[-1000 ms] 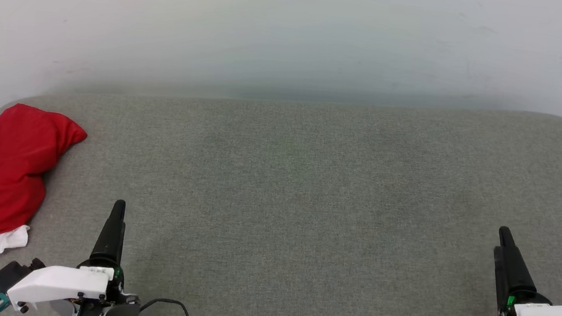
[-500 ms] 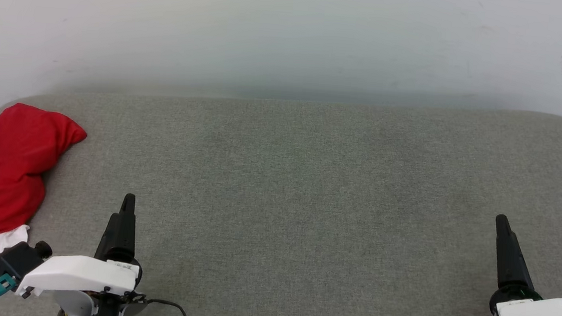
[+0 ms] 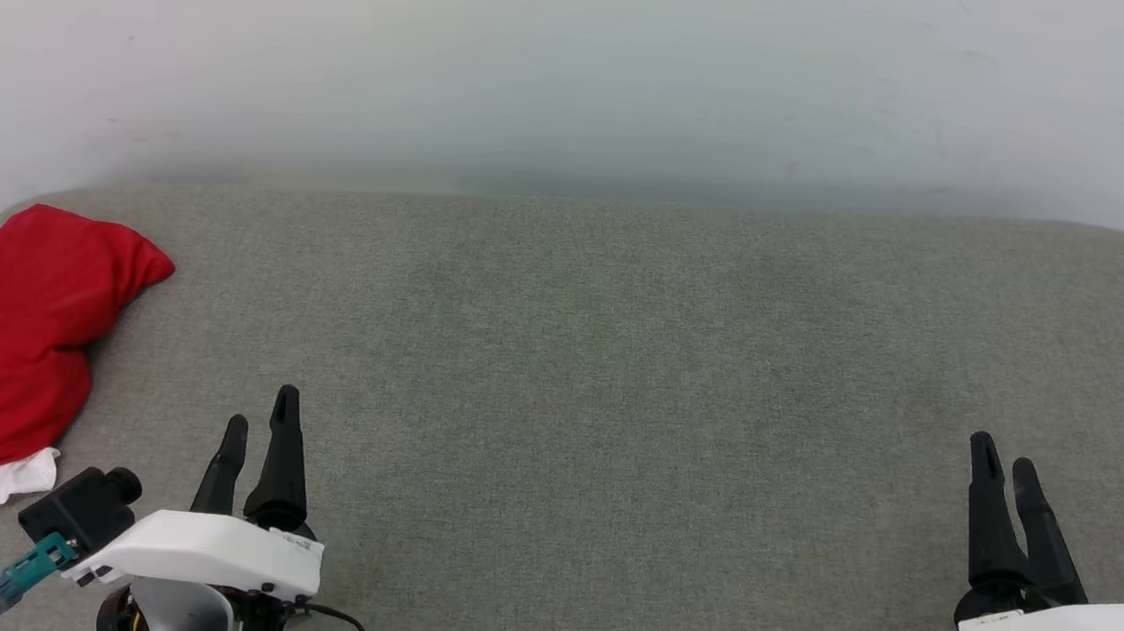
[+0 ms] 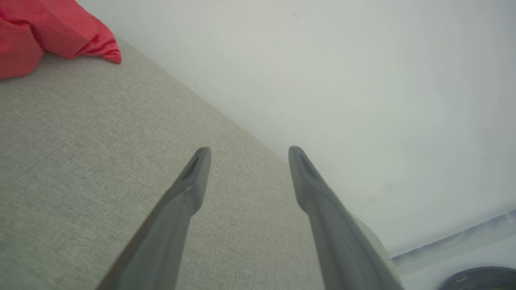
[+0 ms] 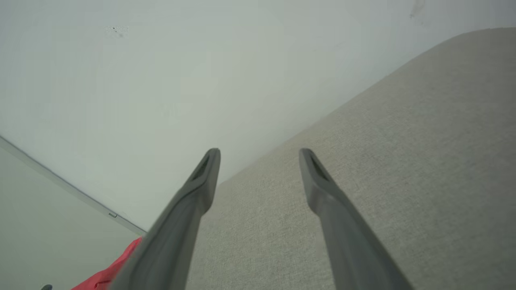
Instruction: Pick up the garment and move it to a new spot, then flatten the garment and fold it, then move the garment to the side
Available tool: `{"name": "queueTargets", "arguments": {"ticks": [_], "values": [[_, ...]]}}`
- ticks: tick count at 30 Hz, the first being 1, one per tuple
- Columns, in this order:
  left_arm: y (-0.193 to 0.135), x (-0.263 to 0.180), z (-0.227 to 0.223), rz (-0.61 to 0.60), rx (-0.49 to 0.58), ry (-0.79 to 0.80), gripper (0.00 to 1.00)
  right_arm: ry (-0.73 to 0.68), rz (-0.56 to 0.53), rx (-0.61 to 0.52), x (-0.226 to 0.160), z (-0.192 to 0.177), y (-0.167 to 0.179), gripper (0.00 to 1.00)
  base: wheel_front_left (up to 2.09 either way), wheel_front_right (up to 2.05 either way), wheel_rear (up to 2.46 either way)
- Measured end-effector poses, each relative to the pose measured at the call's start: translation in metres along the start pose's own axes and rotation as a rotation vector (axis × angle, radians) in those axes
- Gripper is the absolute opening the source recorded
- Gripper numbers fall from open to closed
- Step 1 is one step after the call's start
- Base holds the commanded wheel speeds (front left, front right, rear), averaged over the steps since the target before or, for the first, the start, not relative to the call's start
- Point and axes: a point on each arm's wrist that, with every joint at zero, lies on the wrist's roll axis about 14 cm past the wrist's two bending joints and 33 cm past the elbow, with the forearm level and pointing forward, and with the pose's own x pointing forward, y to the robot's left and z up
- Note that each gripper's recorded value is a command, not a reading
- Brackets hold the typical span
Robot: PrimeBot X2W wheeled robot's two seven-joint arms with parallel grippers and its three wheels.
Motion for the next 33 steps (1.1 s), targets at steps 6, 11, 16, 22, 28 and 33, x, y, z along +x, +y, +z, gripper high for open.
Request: {"name": "queueTargets", "arguments": {"ticks": [6, 11, 16, 22, 28, 33], "values": [[-0.005, -0.002, -0.001, -0.019, 0.088, -0.01, 1.0, -0.012, 0.011, -0.078, -0.001, 0.002, 0.002, 1.0, 0.0, 0.0, 0.0], [-0.009, -0.003, -0.002, -0.033, 0.154, -0.019, 1.0, -0.017, 0.019, -0.141, -0.003, 0.002, 0.004, 1.0, 0.0, 0.0, 0.0], [-0.012, -0.006, -0.002, -0.045, 0.214, -0.03, 1.0, -0.024, 0.03, -0.201, -0.005, 0.004, 0.006, 1.0, 0.0, 0.0, 0.0], [-0.015, -0.008, -0.001, -0.056, 0.283, -0.048, 1.0, -0.034, 0.04, -0.269, -0.008, 0.005, 0.008, 1.0, 0.0, 0.0, 0.0], [-0.017, -0.011, -0.001, -0.064, 0.349, -0.065, 1.0, -0.044, 0.052, -0.332, -0.009, 0.007, 0.011, 1.0, 0.0, 0.0, 0.0], [-0.02, -0.012, -0.001, -0.077, 0.395, -0.077, 1.0, -0.047, 0.062, -0.377, -0.01, 0.006, 0.013, 1.0, 0.0, 0.0, 0.0]]}}
